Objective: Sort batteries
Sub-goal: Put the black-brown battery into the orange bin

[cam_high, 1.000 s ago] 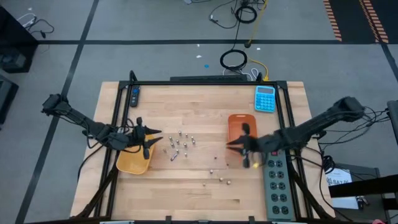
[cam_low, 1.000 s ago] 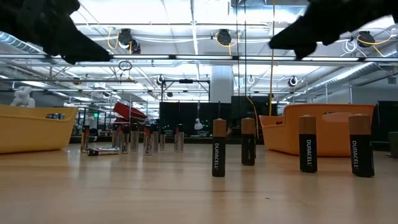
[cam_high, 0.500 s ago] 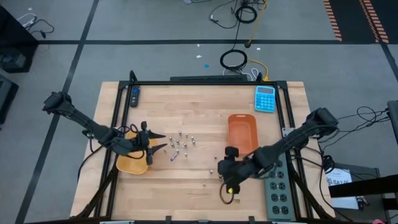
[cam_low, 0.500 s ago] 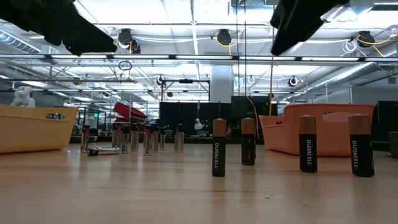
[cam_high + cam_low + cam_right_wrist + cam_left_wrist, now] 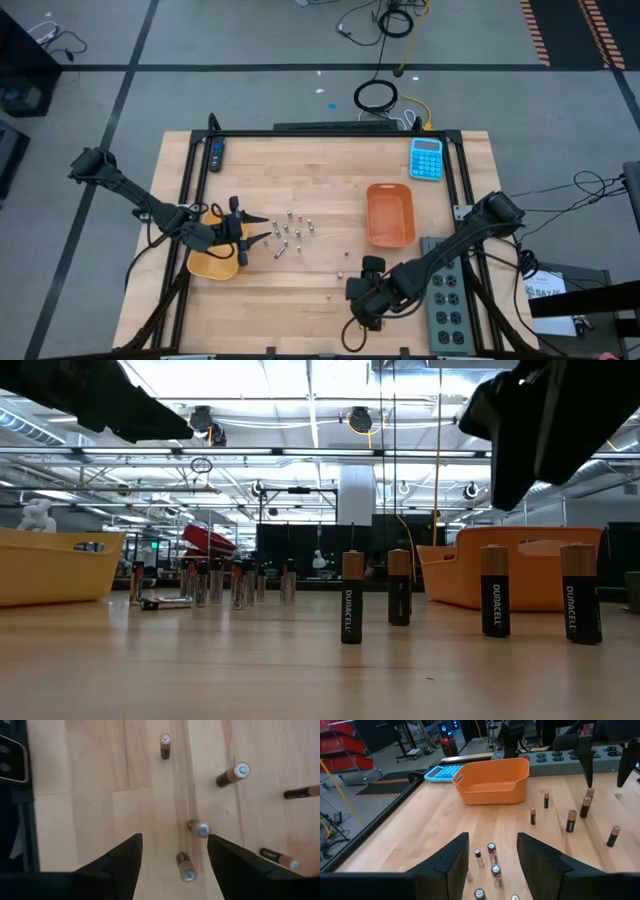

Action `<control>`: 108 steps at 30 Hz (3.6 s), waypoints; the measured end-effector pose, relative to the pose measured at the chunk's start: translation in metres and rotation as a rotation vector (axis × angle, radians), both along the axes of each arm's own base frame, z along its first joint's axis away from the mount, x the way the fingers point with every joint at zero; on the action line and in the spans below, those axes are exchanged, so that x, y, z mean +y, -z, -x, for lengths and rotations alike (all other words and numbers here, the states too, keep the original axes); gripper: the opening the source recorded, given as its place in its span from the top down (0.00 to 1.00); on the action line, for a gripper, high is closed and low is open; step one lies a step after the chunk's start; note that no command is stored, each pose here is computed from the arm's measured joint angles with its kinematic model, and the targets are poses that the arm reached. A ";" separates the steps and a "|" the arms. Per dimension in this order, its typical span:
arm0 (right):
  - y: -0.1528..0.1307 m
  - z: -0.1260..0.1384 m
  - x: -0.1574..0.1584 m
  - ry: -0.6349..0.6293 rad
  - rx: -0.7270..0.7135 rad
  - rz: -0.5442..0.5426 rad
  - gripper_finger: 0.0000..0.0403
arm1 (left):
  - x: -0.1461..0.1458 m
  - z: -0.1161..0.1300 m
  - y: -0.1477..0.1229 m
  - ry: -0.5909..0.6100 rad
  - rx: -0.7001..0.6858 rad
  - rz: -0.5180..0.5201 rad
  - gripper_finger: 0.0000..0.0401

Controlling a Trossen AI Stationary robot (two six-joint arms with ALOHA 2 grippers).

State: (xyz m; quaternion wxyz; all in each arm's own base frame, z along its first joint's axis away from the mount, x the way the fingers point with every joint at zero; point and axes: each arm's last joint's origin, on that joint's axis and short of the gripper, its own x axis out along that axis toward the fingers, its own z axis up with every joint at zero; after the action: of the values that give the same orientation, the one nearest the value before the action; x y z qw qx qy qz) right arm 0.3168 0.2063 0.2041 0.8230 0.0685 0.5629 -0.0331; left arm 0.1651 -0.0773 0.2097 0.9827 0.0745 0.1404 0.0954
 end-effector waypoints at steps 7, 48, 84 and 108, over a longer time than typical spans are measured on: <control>0.009 0.005 0.000 0.004 0.078 0.033 0.47 | 0.001 0.001 0.004 -0.002 0.015 -0.005 0.56; 0.059 0.009 0.001 0.067 0.185 0.005 0.71 | 0.000 0.001 0.004 0.017 0.018 0.003 0.56; 0.079 -0.014 -0.005 -0.002 0.104 0.005 0.94 | 0.000 0.001 0.004 0.021 0.018 0.006 0.56; -0.060 0.074 -0.080 0.430 0.050 0.408 0.94 | 0.006 -0.002 0.004 -0.053 -0.015 0.185 0.56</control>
State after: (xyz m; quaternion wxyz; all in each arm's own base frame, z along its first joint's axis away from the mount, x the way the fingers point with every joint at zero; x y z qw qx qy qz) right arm 0.2424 0.1263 0.2641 0.7796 0.0186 0.5374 -0.3210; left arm 0.1672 -0.0709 0.2054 0.9835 -0.0209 0.1434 0.1085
